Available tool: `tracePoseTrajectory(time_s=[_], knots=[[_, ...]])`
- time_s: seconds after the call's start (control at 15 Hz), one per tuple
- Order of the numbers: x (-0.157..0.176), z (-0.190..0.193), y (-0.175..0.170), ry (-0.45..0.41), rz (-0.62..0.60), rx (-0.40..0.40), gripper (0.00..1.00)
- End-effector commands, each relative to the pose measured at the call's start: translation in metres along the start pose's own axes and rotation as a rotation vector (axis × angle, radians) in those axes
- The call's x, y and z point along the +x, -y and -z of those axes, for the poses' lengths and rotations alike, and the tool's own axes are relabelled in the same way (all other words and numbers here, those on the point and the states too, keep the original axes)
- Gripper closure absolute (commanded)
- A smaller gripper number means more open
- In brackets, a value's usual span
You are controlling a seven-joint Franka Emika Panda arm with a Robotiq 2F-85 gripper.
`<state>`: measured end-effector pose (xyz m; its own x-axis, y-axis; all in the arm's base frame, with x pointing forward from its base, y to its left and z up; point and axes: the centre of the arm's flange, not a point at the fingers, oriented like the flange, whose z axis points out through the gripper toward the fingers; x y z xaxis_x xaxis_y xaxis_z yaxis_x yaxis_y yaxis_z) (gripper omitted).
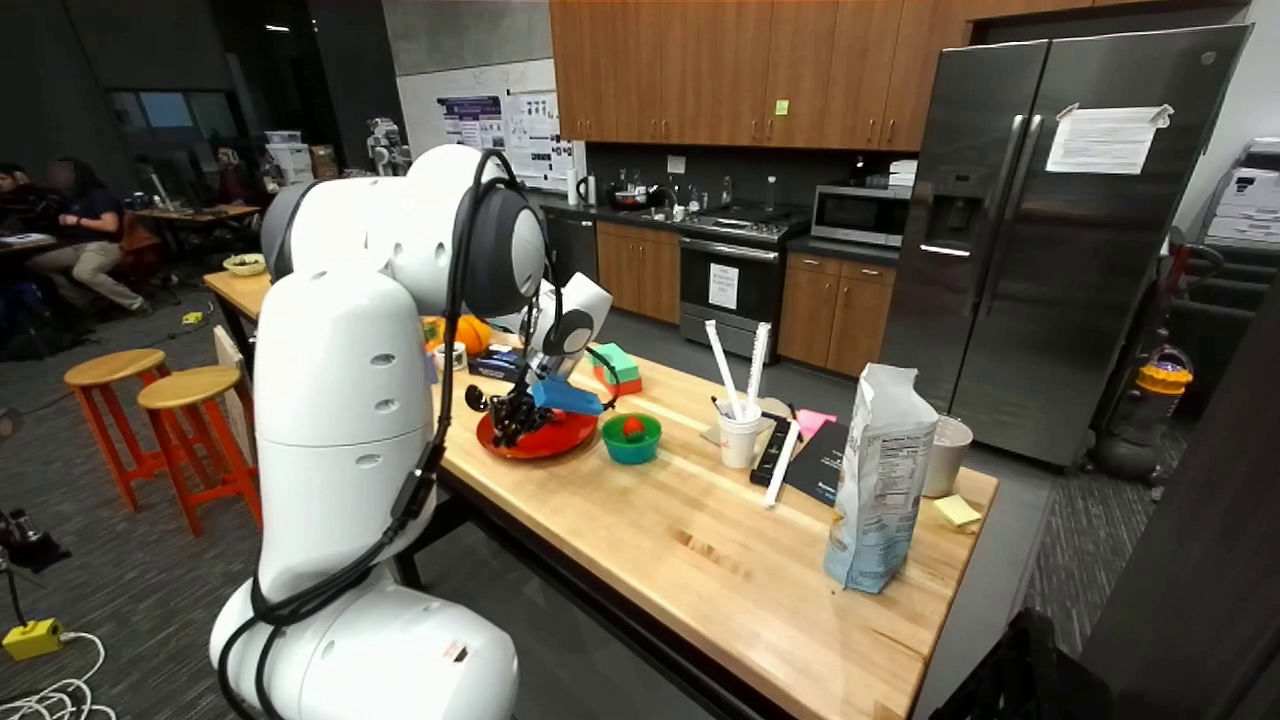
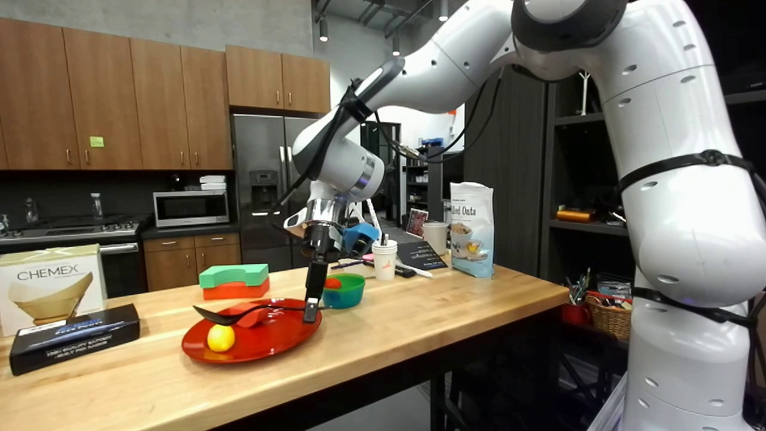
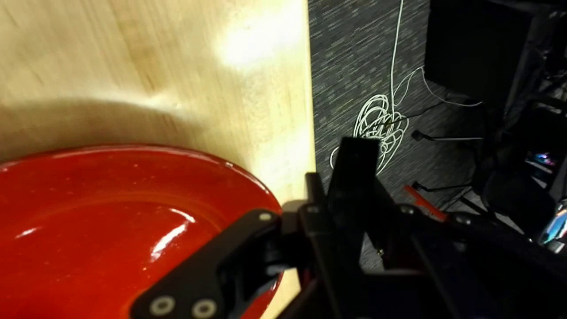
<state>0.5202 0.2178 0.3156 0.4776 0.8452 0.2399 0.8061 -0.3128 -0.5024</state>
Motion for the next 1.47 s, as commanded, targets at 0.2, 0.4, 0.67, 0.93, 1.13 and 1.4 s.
tracePoseTrajectory(time_s=[0.2,0.4,0.67,0.93,1.13,1.4], knots=[[0.028,0.003,-0.003,0.183,-0.043,0.071,0.94],[0.041,0.002,0.000,0.254,-0.037,0.097,0.94],[0.057,-0.004,-0.002,0.358,0.015,0.110,0.94],[0.059,-0.013,-0.017,0.495,0.001,0.115,0.94],[0.061,-0.018,-0.032,0.545,-0.009,0.093,0.94],[0.073,-0.015,-0.041,0.467,0.016,0.095,0.94]])
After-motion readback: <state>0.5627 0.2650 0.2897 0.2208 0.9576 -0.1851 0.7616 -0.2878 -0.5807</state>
